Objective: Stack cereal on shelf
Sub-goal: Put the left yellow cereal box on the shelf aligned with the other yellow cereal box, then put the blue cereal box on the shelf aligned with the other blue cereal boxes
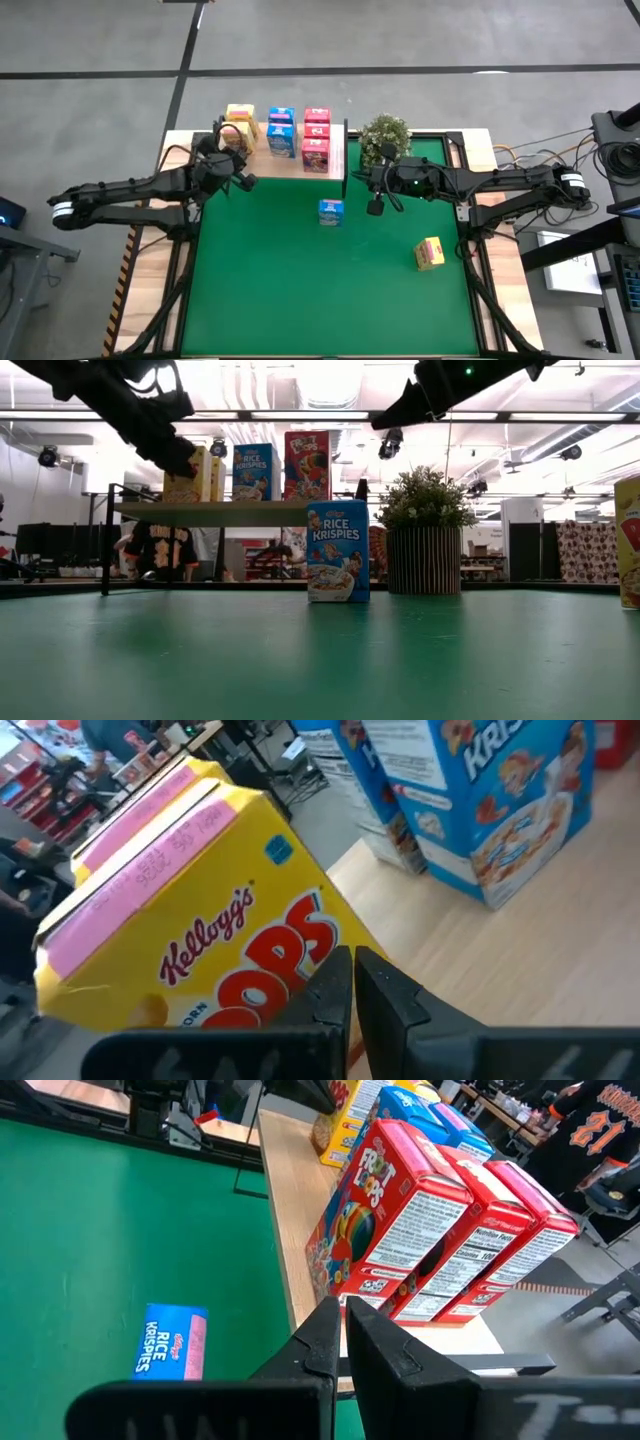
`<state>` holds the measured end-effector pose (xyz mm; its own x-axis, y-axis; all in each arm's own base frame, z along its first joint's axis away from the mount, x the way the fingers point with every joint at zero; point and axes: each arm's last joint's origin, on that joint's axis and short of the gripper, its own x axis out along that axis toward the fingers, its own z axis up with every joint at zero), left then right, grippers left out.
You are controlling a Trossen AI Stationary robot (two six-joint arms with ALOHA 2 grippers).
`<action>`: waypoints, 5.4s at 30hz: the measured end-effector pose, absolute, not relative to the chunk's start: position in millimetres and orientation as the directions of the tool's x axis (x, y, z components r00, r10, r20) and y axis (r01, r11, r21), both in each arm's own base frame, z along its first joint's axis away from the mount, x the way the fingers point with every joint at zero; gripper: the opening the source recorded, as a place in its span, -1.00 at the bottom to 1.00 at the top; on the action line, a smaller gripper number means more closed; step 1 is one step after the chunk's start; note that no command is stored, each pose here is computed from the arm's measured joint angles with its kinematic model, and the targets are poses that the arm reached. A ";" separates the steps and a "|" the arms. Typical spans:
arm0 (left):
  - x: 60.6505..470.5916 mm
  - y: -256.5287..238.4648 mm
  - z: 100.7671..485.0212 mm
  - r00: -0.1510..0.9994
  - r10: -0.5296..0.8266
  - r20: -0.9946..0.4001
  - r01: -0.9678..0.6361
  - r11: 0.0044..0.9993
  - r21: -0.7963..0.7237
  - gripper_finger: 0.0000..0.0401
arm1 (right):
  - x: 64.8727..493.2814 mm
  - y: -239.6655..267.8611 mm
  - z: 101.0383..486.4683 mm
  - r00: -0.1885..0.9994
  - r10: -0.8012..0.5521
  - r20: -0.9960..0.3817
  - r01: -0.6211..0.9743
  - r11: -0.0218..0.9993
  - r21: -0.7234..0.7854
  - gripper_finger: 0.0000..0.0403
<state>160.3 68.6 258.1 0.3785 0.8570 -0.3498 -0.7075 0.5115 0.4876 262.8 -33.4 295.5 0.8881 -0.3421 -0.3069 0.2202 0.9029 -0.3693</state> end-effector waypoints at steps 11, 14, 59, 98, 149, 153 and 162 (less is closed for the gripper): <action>169.4 51.8 273.5 0.644 0.676 -0.357 -0.580 0.736 0.349 -1.00 | 263.0 -33.4 296.2 0.891 -0.342 -0.300 0.230 0.908 -0.351 -0.94; 172.8 39.4 282.9 0.746 0.600 -0.288 -0.508 0.793 0.336 -1.00 | 263.5 -33.5 297.6 0.895 -0.342 -0.285 0.246 0.914 -0.324 -0.94; 150.6 -11.9 306.2 0.966 0.251 0.057 -0.257 0.951 0.170 -1.00 | 349.9 9.3 306.7 0.598 -0.100 -0.795 0.176 0.984 0.009 -0.94; 150.2 -11.8 306.5 0.966 0.250 0.058 -0.257 0.951 0.170 -1.00 | 355.4 -15.6 241.5 0.628 -0.176 -0.758 0.173 0.981 -0.084 0.68; 140.2 -10.2 310.8 0.964 0.251 0.085 -0.263 0.948 0.181 -1.00 | 386.6 -12.5 354.9 0.893 -0.044 -0.448 0.028 0.999 -0.042 -0.26; 137.5 -9.8 311.8 0.963 0.251 0.093 -0.264 0.948 0.177 -1.00 | 385.5 -18.6 376.5 0.907 -0.135 -0.400 0.081 0.986 -0.148 -0.26; 134.0 -9.3 313.5 0.962 0.252 0.108 -0.266 0.953 0.148 -1.00 | 387.9 -37.6 406.8 0.926 -0.190 -0.327 0.124 0.969 -0.212 -0.26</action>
<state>134.0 -9.3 313.5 0.9618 0.2516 0.1078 -0.2658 0.9526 0.1483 387.9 -37.6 406.8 0.9256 -0.1903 -0.3272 0.1242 0.9693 -0.2123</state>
